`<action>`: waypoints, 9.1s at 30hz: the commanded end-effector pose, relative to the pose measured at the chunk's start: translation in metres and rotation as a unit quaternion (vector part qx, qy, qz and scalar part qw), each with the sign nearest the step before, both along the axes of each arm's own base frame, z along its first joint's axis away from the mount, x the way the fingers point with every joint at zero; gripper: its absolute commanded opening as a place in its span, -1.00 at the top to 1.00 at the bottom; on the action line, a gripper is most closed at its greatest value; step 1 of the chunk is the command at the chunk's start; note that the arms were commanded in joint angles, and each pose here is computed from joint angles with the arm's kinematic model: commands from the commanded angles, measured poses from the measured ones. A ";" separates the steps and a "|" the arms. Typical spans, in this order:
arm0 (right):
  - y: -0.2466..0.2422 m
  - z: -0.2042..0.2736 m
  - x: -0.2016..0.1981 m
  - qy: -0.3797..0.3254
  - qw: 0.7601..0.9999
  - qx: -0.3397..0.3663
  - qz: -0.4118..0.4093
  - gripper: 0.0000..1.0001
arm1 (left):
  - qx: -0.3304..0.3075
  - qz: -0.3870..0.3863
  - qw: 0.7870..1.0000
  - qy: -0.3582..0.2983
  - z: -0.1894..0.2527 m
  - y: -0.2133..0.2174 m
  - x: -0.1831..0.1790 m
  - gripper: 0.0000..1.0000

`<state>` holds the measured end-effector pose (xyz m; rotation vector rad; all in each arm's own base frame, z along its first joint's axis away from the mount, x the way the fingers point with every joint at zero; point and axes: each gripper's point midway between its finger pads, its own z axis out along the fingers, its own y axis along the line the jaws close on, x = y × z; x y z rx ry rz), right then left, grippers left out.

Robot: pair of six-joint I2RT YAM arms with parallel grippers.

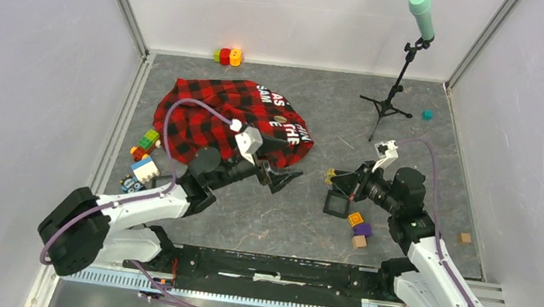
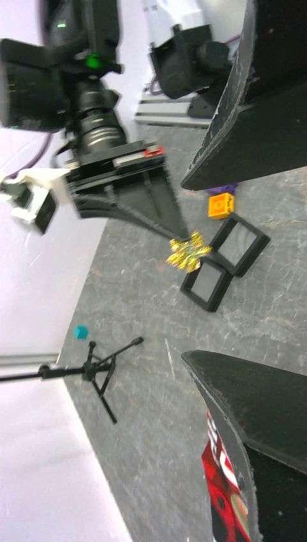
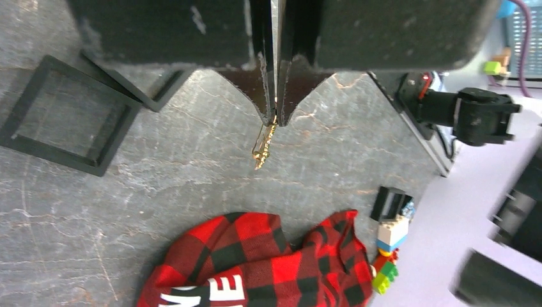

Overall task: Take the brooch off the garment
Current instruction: Adjust the brooch, then open the brooch box at the center of the board.

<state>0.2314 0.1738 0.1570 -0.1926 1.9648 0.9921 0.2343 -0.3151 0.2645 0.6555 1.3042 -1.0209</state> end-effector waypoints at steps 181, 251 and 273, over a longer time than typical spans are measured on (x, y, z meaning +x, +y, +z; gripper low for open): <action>-0.001 -0.104 0.008 0.161 0.937 -0.259 -0.171 -0.30 | 0.156 -0.007 0.962 -0.224 -0.075 -0.006 -0.035 0.30; 0.056 -0.063 -0.025 0.137 0.989 0.041 0.042 -0.21 | 0.278 -0.057 0.944 -0.170 -0.171 -0.028 -0.021 0.41; 0.066 -0.064 -0.023 0.147 0.979 0.102 0.098 -0.17 | 0.259 -0.073 0.955 -0.125 -0.185 -0.029 -0.030 0.36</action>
